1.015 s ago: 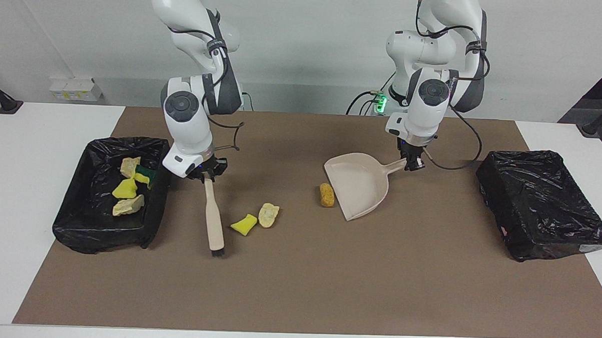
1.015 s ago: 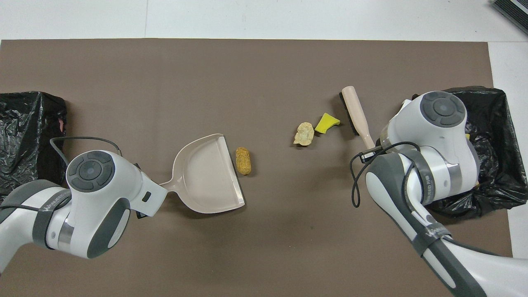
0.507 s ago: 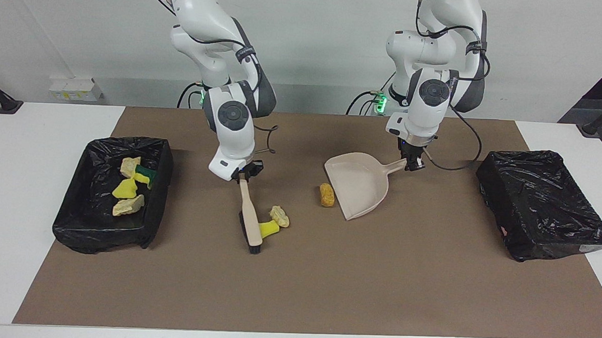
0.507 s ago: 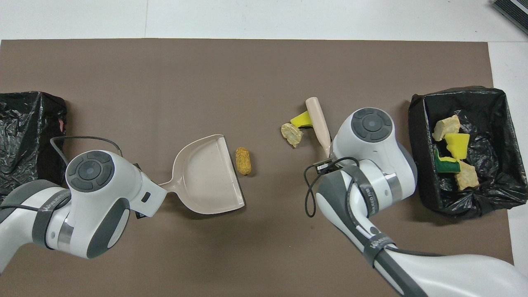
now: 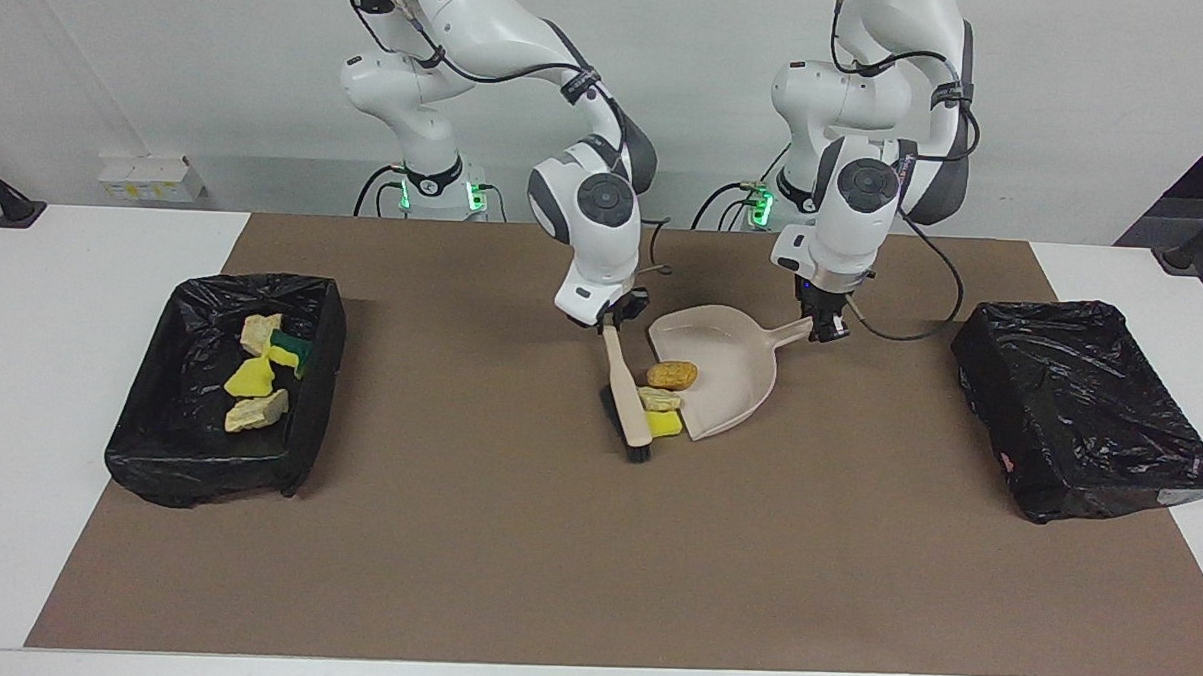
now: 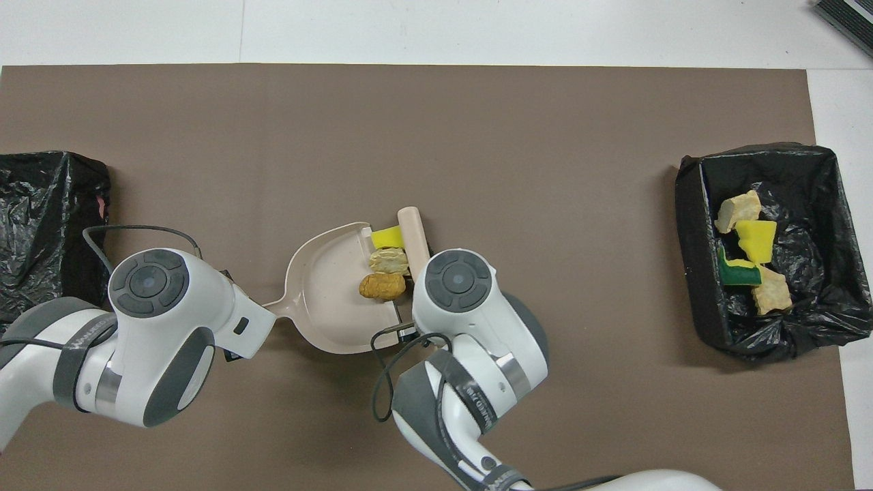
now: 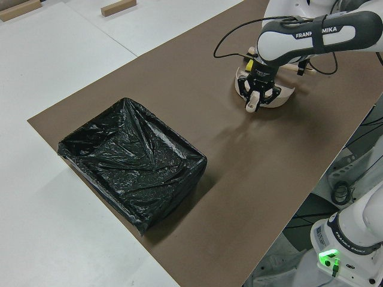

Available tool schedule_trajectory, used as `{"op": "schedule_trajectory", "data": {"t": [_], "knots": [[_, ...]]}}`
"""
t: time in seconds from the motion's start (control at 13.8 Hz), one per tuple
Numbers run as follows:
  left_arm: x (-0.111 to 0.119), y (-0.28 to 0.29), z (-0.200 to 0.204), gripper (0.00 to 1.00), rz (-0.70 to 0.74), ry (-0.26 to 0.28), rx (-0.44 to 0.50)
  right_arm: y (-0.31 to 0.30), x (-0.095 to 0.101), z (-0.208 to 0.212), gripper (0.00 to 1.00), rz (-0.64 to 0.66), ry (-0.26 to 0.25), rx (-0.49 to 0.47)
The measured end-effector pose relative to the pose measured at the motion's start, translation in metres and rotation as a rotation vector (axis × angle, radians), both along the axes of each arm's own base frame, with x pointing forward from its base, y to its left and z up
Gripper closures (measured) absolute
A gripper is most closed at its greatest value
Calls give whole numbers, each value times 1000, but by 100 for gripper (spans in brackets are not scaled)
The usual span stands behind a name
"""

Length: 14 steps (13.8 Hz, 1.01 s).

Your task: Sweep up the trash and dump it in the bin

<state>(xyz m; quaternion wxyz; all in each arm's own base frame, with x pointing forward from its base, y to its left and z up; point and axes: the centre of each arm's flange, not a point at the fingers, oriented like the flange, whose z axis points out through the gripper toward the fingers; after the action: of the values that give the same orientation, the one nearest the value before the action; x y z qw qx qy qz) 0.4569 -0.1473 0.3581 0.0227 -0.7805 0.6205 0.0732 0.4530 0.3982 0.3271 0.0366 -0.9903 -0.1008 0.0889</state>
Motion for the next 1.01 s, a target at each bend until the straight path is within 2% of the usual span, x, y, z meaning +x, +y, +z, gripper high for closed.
{"op": "schedule_trajectory", "data": {"t": [0.22, 0.29, 0.51, 0.72, 0.87, 1.01], "knots": [[0, 0, 0, 67, 1, 0, 0, 46, -39, 12, 74, -39, 10, 11], [0, 0, 0, 67, 2, 0, 0, 53, -46, 15, 74, -45, 7, 12], [0, 0, 0, 67, 2, 0, 0, 48, -43, 27, 74, -60, 3, 13], [0, 0, 0, 67, 11, -1, -1, 14, -26, 72, 74, -106, -9, 8], [0, 0, 0, 67, 36, -1, -7, 3, -29, 90, 74, -112, -4, -4], [2, 2, 1, 67, 66, -10, -23, 0, -40, 88, 74, -101, 11, -24]]}}
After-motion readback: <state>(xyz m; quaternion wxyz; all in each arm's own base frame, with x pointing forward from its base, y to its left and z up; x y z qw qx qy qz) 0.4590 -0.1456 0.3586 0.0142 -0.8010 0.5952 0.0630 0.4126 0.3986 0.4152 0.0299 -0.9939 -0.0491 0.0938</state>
